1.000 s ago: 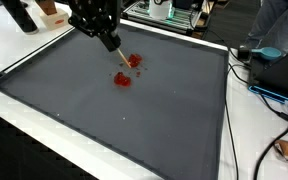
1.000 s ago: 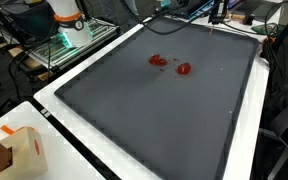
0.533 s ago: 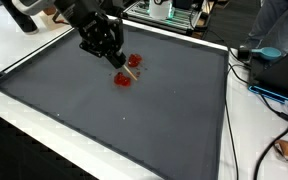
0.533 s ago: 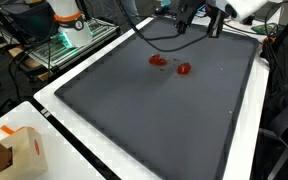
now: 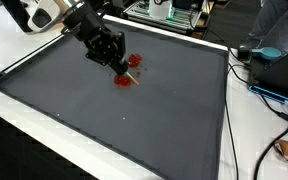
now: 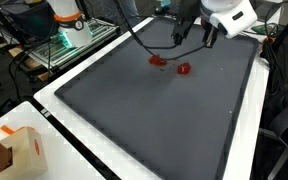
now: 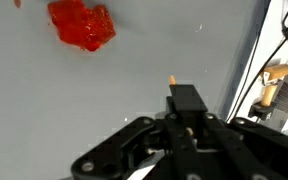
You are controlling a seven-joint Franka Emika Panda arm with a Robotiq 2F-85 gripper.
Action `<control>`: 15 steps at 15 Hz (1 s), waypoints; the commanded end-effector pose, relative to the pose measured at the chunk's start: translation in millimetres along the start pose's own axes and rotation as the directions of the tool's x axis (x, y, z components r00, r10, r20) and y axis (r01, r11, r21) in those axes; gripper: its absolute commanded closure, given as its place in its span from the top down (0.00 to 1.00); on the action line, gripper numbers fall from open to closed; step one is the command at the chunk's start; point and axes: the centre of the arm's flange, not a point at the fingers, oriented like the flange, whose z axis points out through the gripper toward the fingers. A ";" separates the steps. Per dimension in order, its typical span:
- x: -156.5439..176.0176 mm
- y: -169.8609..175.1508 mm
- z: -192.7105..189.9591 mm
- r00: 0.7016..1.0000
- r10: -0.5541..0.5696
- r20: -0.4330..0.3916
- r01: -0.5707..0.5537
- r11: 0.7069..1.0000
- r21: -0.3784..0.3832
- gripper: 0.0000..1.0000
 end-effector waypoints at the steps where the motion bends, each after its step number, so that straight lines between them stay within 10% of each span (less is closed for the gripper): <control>1: -0.4 9.5 7.7 1.000 0.026 -0.009 -0.026 0.999 0.038 0.03; 15: -13.6 55.5 44.0 0.990 0.132 0.056 -0.137 0.986 0.091 0.03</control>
